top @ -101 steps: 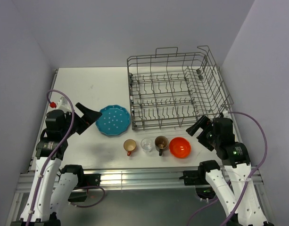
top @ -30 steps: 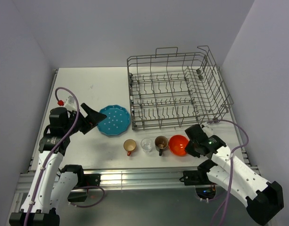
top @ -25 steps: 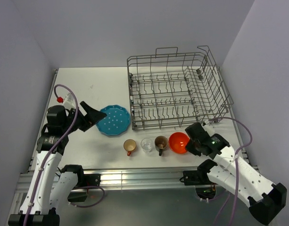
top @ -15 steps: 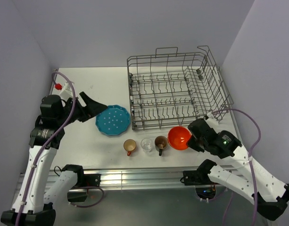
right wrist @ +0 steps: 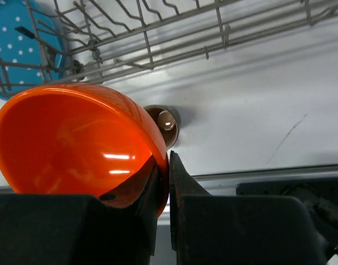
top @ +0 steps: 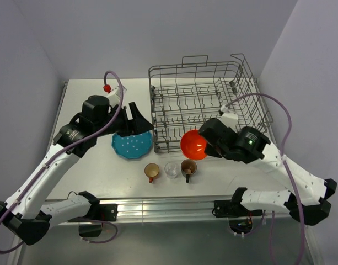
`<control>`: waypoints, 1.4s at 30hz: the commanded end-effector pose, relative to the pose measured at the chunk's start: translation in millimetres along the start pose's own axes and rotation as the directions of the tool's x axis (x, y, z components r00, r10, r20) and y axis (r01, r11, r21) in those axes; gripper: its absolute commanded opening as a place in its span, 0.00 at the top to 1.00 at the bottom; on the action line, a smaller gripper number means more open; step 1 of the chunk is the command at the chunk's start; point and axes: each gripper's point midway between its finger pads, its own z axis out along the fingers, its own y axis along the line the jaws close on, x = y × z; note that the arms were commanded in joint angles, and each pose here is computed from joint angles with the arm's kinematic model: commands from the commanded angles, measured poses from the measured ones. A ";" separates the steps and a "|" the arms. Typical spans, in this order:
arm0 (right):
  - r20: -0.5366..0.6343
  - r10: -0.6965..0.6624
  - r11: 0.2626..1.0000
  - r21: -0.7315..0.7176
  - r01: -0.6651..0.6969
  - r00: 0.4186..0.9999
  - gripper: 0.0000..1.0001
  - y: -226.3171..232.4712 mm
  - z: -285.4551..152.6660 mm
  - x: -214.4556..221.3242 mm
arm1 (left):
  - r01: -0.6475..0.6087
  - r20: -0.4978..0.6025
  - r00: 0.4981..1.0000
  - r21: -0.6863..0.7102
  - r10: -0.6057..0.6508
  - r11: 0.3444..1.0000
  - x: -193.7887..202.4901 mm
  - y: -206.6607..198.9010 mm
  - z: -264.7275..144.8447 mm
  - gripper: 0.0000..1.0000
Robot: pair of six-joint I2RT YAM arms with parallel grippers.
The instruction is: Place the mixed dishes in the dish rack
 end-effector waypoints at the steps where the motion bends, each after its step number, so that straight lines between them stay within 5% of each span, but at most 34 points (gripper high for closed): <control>1: 0.111 -0.064 0.998 0.012 0.063 0.992 1.00 15.6 0.2 -30.7 | -0.056 0.025 0.998 -0.008 0.056 0.998 -7.2 -14.3 -0.6 0.20; 13: 0.144 -0.177 0.983 -0.012 0.181 0.974 1.00 41.4 3.2 -47.2 | -0.078 -0.061 0.995 -0.017 0.077 0.997 24.3 -24.0 27.2 0.21; 34: 0.125 -0.187 0.977 -0.082 0.198 0.974 1.00 59.0 -0.2 -45.7 | -0.105 -0.127 0.987 -0.014 0.103 0.994 59.5 -44.2 71.9 0.26; 42: 0.130 -0.191 0.974 -0.096 0.204 0.973 1.00 59.3 -5.7 -45.9 | -0.105 -0.132 0.986 -0.008 0.103 0.994 60.5 -45.7 84.8 0.52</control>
